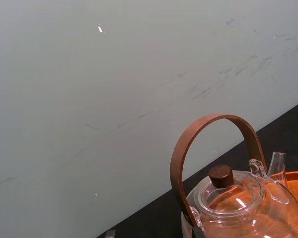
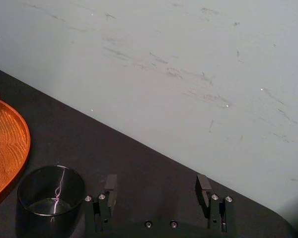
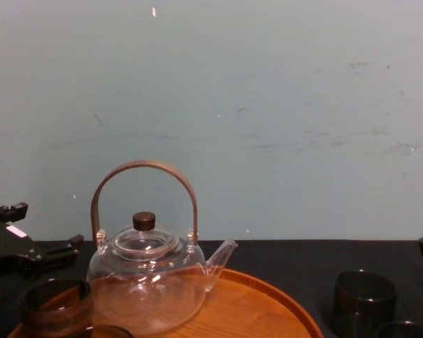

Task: Pick up the glass from the table and place it on the tray.

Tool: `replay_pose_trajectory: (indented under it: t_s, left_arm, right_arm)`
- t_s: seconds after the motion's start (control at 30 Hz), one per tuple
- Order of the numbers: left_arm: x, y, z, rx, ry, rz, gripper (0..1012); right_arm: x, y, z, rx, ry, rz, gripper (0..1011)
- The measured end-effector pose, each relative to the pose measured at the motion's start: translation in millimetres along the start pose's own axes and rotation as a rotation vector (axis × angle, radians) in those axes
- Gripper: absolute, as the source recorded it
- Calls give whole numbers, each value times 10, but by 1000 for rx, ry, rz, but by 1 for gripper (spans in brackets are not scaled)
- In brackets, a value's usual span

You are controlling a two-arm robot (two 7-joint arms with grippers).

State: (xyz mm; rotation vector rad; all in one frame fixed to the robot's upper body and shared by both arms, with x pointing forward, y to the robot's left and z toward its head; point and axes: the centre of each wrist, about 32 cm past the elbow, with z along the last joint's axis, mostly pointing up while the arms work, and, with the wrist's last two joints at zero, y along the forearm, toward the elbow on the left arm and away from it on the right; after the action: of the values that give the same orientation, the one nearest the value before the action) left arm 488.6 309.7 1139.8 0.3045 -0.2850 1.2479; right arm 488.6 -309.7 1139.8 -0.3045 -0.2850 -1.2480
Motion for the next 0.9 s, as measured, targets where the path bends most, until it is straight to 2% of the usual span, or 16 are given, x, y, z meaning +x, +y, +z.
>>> replay_pose_trajectory:
  t_s: [0.9]
  left_arm:
    - [0,0,0,0,0,0,1001]
  right_arm:
    - [0,0,0,0,0,0,1002]
